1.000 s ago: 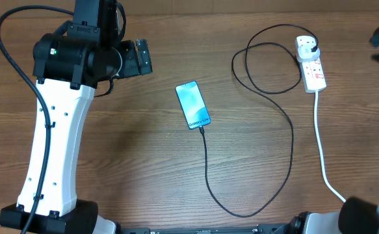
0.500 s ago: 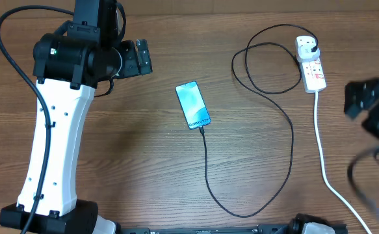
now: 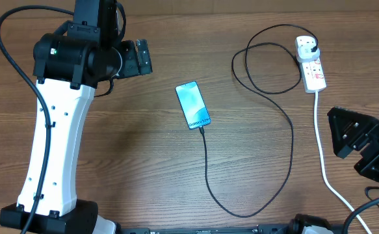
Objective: Plug charger to phone and switch on socket
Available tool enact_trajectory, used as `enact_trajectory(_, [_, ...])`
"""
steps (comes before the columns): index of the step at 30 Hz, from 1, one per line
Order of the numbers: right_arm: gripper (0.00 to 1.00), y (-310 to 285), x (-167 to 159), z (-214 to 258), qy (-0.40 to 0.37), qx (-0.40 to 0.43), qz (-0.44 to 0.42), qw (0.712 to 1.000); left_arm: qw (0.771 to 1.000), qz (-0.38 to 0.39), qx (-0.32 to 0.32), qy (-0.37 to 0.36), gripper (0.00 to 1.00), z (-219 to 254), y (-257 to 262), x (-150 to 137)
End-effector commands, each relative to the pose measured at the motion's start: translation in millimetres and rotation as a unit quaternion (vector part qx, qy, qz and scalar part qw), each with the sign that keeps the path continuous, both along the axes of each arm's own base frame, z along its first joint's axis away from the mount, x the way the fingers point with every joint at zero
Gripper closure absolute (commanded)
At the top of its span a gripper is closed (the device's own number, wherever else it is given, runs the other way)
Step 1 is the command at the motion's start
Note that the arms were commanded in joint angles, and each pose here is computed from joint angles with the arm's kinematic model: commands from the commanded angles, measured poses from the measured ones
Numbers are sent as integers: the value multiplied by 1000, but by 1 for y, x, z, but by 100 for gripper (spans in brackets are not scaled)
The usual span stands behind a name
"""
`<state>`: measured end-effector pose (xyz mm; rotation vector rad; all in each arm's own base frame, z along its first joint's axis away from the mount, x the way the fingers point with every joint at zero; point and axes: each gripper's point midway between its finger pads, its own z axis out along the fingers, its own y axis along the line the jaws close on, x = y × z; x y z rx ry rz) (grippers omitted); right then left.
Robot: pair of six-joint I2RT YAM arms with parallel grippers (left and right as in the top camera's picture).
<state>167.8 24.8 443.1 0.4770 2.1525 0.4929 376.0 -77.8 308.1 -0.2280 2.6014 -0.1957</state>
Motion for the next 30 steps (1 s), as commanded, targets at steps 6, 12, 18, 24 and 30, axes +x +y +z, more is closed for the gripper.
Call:
enact_trajectory(6, [0,-4,1,-2,3,-7,-8,1000,1000,-10,11,-3,0,1,-1,1])
enact_trajectory(12, [0,-4,5,-12,17,-27,11,999,1000,-10,11,-3,0,1,-1,1])
enact_trajectory(18, [0,-8,6,-39,55,-43,7,998,1000,-10,11,-3,0,1,-1,1])
enact_trajectory(24, [0,-3,-3,-49,-4,-69,25,997,1000,-10,11,-3,0,1,-1,1])
enact_trajectory(30, [0,-1,-9,-82,-73,-78,27,994,1000,-10,11,-3,0,1,-1,1])
